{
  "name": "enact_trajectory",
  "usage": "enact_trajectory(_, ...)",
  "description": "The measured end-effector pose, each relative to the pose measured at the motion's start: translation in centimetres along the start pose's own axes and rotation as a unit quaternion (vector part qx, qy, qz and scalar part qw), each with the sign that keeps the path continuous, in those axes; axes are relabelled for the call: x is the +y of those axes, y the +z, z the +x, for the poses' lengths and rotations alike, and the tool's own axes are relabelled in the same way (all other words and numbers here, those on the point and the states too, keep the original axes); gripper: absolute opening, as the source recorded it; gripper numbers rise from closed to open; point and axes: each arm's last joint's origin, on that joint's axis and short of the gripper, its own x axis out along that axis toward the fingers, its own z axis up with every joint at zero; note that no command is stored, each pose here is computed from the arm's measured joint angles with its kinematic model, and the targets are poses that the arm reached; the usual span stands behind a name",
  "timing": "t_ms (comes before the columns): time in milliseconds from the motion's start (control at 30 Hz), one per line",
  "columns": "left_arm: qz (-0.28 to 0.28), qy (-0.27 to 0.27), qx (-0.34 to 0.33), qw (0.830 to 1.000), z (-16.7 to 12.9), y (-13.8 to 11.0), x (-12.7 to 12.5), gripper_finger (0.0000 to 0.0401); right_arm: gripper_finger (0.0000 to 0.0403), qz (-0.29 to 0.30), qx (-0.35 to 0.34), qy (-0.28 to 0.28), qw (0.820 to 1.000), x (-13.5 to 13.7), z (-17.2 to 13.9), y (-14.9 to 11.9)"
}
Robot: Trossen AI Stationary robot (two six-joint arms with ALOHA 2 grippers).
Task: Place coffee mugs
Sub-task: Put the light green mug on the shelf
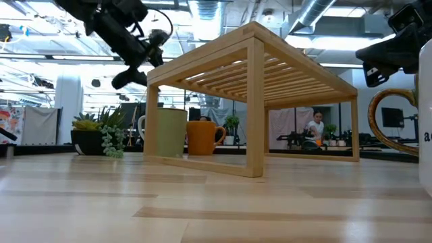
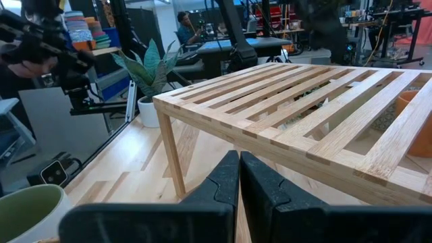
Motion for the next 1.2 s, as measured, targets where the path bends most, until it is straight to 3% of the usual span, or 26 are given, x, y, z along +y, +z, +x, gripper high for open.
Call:
enact_trajectory(133,0.034,-0.024,-0.001,0.999,0.8,0.8,-0.2,0.0183,0.0043,0.000,0.000,0.000,1.000,0.0,0.0,0.0)
enact_trajectory(333,0.089,0.127,0.010,0.988,0.4,3.2,-1.9,0.0183,0.0043,0.000,0.000,0.000,1.000,0.0,0.0,0.0)
enact_trajectory(533,0.147,0.198,0.050,0.968,1.8,4.2,-3.4,0.0183,0.0043,0.000,0.000,0.000,1.000,0.0,0.0,0.0)
enact_trajectory(800,0.138,0.258,0.123,0.948,4.8,2.9,-1.9,0.0183,0.0043,0.000,0.000,0.000,1.000,0.0,0.0,0.0)
enact_trajectory(1200,0.126,0.270,0.171,0.939,7.6,1.8,-0.7,0.0183,0.0043,0.000,0.000,0.000,1.000,0.0,0.0,0.0)
